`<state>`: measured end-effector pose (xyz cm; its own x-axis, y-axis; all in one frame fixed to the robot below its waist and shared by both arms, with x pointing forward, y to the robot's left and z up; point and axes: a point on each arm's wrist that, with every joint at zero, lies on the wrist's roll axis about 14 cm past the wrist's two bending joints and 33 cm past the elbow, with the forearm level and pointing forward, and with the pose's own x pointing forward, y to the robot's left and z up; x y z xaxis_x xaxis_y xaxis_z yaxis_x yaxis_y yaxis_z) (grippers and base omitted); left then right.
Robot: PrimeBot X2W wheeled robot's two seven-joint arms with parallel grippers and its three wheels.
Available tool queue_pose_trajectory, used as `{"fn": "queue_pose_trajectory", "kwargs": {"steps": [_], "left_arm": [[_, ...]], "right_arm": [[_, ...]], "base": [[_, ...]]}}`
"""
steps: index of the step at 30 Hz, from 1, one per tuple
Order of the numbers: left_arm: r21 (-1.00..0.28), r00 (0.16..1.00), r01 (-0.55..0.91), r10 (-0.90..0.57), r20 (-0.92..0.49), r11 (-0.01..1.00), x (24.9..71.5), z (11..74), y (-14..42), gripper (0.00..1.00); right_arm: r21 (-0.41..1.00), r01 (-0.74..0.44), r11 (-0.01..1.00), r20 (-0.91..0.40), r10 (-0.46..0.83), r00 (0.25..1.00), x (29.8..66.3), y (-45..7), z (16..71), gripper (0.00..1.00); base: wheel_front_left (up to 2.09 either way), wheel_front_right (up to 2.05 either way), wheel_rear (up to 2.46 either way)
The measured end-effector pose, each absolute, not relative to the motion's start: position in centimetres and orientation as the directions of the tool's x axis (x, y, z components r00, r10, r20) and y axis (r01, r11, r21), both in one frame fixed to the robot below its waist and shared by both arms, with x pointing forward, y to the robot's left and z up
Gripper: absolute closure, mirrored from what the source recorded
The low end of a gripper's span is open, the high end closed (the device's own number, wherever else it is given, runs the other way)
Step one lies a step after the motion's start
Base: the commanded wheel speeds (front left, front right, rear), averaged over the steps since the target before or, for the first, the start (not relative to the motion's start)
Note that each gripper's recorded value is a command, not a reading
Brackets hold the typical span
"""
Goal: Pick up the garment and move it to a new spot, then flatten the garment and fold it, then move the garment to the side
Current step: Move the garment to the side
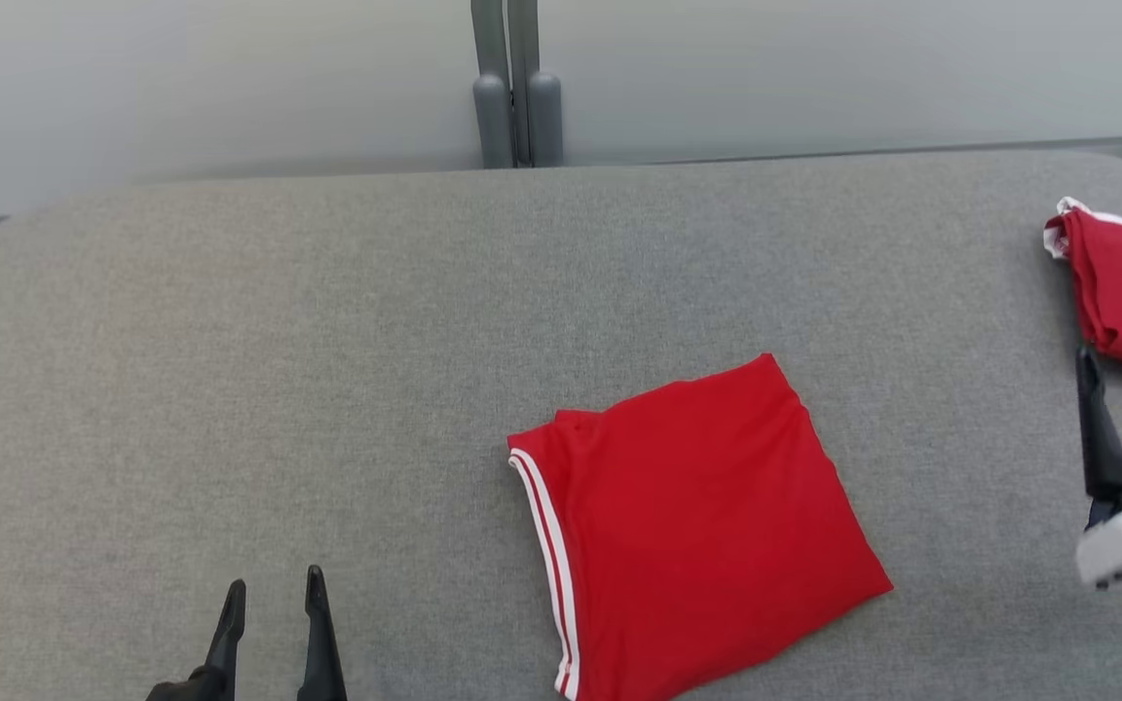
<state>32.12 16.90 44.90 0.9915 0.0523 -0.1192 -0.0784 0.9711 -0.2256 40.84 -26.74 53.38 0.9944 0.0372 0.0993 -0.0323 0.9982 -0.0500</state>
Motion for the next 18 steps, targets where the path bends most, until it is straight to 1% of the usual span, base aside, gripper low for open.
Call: {"fn": "queue_pose_trajectory", "kwargs": {"steps": [1,3,6,14,16,18], "left_arm": [[-0.225,0.993,-0.078,0.054,-0.108,0.971,31.9,45.2,17.0,0.0],[-0.226,0.994,-0.073,0.053,-0.092,0.971,31.5,45.7,17.1,0.0],[-0.226,0.996,-0.067,0.053,-0.066,0.972,31.3,46.4,17.1,0.0],[-0.23,0.998,-0.043,0.034,-0.044,0.972,31.3,47.0,16.7,0.0],[-0.23,0.999,-0.039,0.031,-0.041,0.972,31.2,47.0,16.6,0.0],[-0.231,0.999,-0.038,0.03,-0.038,0.972,31.2,47.1,16.5,0.0]], "right_arm": [[-0.057,-0.033,0.998,0.117,0.04,0.992,39.6,-26.2,53.6,0.0],[-0.039,-0.012,0.999,0.112,0.017,0.994,37.4,-25.8,52.8,0.0],[-0.036,-0.016,0.999,0.054,0.018,0.998,34.5,-24.5,50.6,0.0],[-0.005,0.033,0.999,0.074,-0.033,0.997,33.3,-24.4,50.7,0.0],[0.004,0.037,0.999,0.068,-0.038,0.997,33.3,-24.4,50.5,0.0],[0.029,0.017,0.999,0.052,-0.018,0.998,33.5,-23.5,49.9,0.0]], "base": [[0.0,0.0,0.0],[0.0,0.0,0.0],[0.0,0.0,0.0],[0.0,0.0,0.0],[0.0,0.0,0.0],[0.0,0.0,0.0]]}}
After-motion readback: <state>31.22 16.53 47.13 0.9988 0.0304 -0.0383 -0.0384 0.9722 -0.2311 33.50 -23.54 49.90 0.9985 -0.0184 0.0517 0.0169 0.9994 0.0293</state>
